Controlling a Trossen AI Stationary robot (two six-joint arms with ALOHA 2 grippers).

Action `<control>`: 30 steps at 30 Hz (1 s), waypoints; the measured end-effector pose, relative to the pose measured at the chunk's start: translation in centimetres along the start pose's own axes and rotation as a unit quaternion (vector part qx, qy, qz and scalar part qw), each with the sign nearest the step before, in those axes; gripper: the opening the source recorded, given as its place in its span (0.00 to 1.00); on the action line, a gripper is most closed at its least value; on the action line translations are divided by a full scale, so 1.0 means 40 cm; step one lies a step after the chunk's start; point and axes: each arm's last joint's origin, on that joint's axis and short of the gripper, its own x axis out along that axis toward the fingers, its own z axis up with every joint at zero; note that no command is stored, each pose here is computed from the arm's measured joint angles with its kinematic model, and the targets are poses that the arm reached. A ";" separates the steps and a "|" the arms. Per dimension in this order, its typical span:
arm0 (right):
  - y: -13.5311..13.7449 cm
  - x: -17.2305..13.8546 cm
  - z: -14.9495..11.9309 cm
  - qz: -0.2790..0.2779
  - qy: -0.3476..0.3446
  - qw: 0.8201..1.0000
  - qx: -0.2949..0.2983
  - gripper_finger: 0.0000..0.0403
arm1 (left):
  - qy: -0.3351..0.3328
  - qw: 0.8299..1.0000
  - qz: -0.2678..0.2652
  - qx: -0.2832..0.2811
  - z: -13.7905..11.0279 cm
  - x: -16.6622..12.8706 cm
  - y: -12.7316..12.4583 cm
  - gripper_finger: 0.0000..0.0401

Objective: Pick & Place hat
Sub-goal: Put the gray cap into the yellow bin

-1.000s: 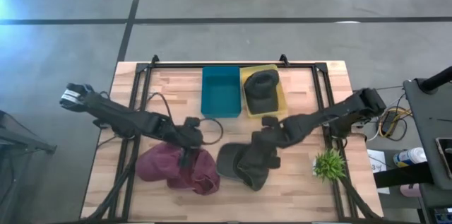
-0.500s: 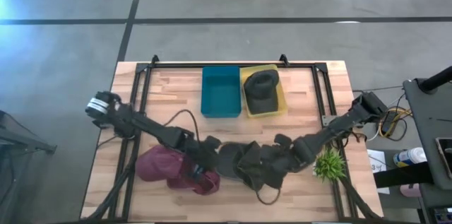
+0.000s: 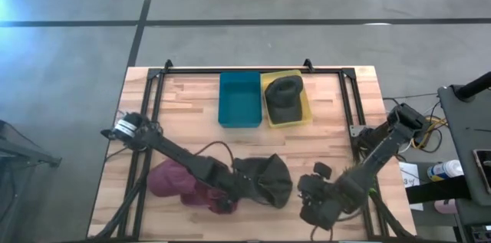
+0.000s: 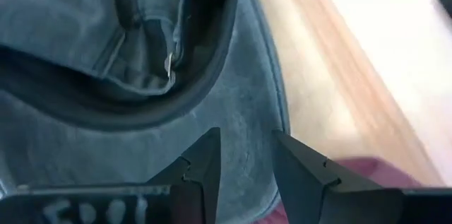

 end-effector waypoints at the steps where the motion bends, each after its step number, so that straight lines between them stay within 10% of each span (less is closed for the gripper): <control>1: 0.003 -0.004 -0.008 0.000 -0.006 1.000 0.005 0.40 | -0.001 1.000 0.001 0.001 0.008 0.002 -0.004 0.30; 30: 0.036 0.028 -0.066 -0.019 -0.012 0.999 0.039 0.40 | 0.037 0.991 0.092 -0.093 0.028 0.037 -0.076 0.30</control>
